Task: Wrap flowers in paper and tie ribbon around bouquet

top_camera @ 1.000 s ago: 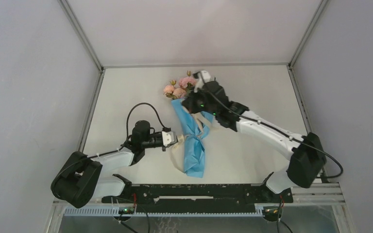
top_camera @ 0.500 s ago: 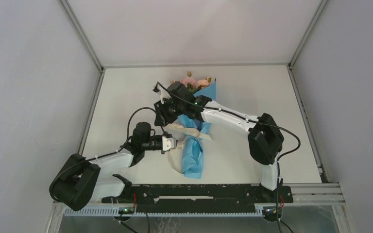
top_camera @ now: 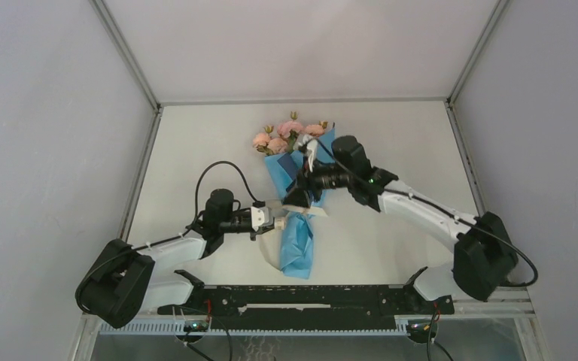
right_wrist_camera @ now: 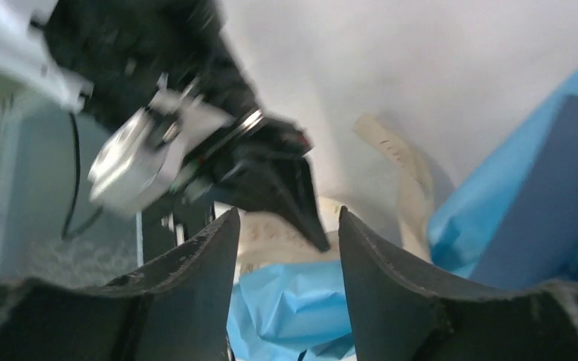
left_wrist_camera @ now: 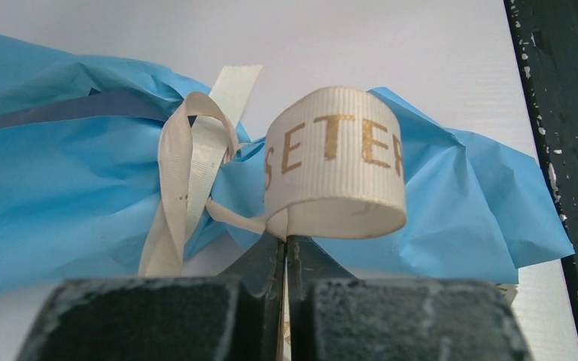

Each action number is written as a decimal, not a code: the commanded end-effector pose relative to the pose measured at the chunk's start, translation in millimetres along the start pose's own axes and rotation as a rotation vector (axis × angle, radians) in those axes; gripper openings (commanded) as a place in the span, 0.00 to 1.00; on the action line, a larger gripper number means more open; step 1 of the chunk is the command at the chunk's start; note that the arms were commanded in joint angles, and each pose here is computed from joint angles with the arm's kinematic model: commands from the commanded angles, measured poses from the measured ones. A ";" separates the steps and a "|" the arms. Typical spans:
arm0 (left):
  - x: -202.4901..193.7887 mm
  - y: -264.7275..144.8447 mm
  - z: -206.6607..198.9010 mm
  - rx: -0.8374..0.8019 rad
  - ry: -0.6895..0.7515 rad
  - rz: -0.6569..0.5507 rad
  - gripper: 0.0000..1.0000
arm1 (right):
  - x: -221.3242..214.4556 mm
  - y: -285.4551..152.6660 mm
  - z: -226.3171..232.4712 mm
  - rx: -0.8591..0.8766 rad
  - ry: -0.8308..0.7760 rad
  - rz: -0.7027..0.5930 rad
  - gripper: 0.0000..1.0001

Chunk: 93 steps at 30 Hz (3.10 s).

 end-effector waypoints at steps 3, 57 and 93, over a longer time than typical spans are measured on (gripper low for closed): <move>9.8 0.1 2.0 0.008 0.000 -0.032 0.00 | -37.9 0.1 25.7 0.219 -0.460 -0.093 0.66; -47.8 -74.3 89.7 -0.007 -0.431 0.892 0.76 | -55.3 20.2 -28.2 -0.124 -0.146 -0.112 0.00; 141.3 -17.6 -57.9 -0.739 -0.419 0.382 0.01 | -41.0 5.9 -27.3 -0.136 0.068 -0.223 0.00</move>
Point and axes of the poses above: each gripper's point midway between its finger pads, its own y axis out along the fingers, its own z axis along the line the jaws close on, x = y × z, the point moved 7 cm from there along -y, back along the fingers, and after that the axes turned 10 degrees about y, right-handed, at the moved point
